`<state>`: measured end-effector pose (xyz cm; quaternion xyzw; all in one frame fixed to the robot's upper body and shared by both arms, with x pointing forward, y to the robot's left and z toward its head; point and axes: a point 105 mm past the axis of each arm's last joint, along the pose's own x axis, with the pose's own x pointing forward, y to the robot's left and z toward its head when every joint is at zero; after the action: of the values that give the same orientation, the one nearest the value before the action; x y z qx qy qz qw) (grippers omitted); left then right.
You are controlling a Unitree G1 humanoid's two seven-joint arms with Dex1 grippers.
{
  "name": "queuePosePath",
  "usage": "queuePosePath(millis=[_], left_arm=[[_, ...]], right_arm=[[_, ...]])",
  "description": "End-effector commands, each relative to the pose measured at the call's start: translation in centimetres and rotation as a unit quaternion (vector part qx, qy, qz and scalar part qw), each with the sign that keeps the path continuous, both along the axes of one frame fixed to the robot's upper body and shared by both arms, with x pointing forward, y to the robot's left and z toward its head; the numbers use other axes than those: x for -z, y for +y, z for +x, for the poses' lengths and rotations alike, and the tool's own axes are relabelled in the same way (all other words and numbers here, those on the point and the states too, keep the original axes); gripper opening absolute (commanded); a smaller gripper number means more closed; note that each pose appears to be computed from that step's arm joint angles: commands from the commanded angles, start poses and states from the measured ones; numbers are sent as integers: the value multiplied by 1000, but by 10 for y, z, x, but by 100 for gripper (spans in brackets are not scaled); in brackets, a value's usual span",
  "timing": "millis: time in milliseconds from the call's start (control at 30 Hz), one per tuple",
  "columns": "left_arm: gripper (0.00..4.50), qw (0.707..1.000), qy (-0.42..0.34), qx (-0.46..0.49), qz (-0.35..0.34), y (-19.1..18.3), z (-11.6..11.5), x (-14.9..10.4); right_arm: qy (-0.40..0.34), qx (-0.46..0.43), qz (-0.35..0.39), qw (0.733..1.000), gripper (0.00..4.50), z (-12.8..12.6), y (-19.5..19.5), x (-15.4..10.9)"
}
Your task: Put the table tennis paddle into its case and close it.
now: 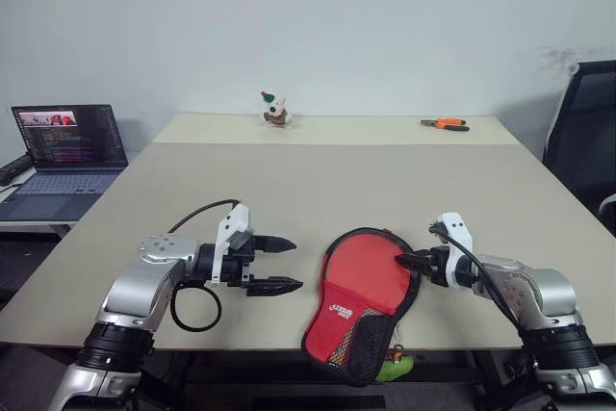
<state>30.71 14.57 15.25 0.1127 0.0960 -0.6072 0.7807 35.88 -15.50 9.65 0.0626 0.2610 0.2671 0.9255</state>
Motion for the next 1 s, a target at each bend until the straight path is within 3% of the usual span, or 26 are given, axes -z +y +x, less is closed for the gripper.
queuePosePath(millis=[33,200,667,1000], left_arm=[[450,1000,-21,11,-2,-7,-4,-8],[450,1000,-24,6,-1,-8,-3,-8],[450,1000,-29,-7,0,-9,-6,-7],[450,999,-32,-16,3,-9,-7,-4]], right_arm=[[-18,-5,-6,1000,154,8,6,-11],[-28,-20,-10,999,2,20,16,-21],[-110,-80,-14,991,2,71,69,-67],[-119,-101,-48,987,2,90,85,-61]])
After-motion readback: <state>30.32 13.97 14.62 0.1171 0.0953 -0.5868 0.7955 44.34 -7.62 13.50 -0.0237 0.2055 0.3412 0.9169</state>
